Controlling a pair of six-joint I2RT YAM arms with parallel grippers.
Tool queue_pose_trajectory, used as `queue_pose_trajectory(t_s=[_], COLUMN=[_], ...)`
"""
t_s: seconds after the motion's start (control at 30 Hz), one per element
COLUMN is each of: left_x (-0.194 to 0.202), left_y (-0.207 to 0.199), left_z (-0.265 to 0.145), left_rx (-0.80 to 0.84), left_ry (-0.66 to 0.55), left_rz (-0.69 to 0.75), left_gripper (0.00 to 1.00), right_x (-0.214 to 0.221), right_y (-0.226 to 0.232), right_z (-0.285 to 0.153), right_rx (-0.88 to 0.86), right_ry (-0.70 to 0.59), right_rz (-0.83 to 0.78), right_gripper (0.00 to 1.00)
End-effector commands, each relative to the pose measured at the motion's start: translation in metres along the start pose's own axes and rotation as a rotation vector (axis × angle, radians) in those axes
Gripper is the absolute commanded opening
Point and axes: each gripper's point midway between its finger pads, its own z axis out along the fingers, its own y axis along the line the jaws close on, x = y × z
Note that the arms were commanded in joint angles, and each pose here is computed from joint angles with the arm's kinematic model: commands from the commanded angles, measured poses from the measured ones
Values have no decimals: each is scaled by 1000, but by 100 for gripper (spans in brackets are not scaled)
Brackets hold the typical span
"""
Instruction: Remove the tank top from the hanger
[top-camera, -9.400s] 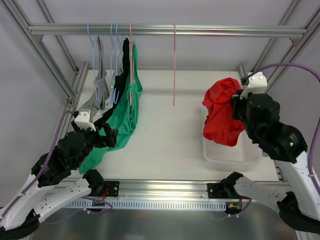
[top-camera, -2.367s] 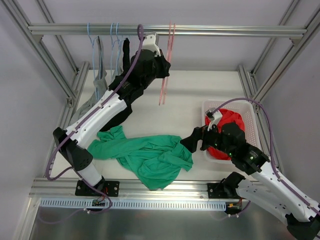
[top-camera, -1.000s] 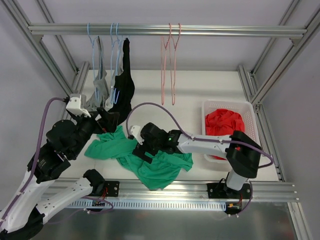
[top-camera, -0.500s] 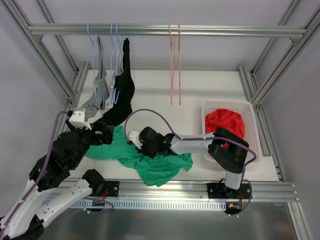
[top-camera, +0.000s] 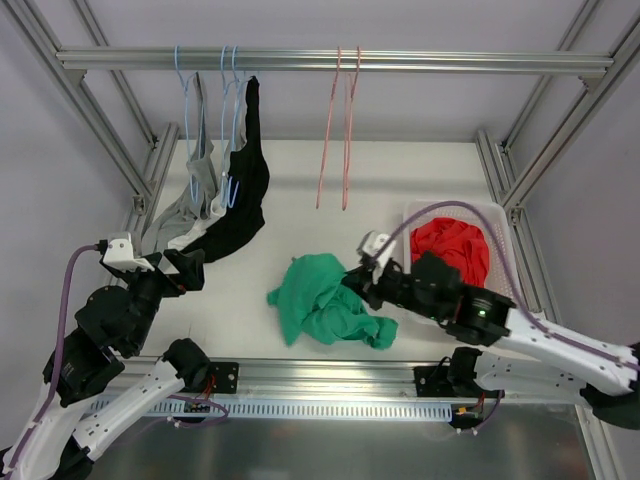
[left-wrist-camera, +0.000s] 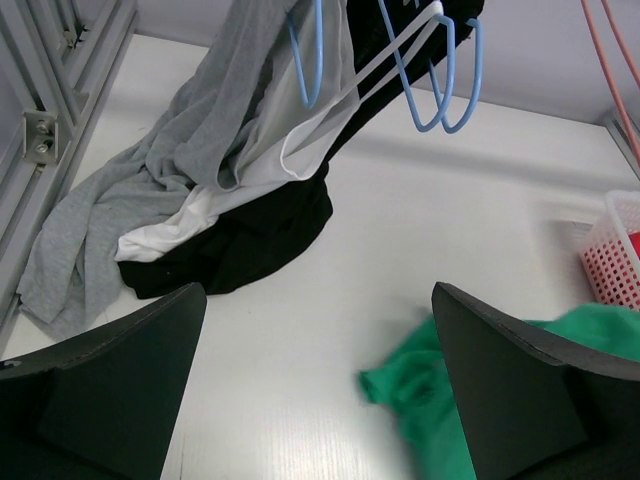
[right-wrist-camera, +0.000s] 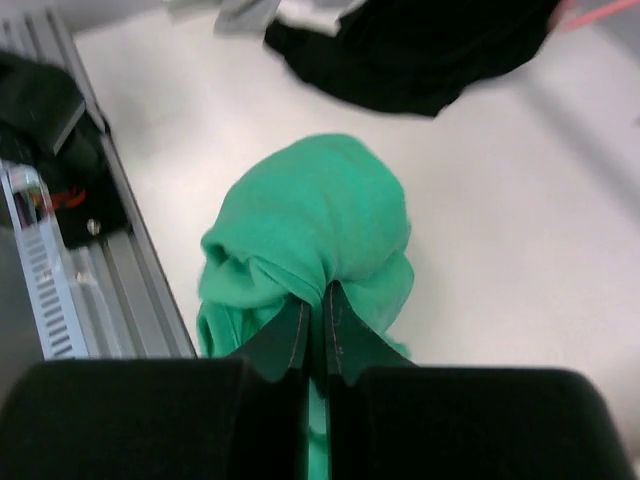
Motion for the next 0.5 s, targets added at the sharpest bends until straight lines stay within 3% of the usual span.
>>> queue_pose_trajectory(t_s=[0.0,0.03,0.17,0.47], left_x=[0,0,-1,-2], left_y=[1,1,2,1], left_z=[4,4,3,2], left_rx=[-25,-25,-25,-19], left_ry=[-6,-6,-12,-14], left_rz=[-13,-15,-25,-32], left_gripper=[99,99,99,99], right_x=[-36,-61,-83,-148], right_y=[-29,-35,-75,-153], right_z=[-53,-78,-141,-242], right_rx=[153,179,391,914], right_ry=[-75,-149,-167,-126], right_rz=[28,39,50,17], right_gripper=[0,0,0,0])
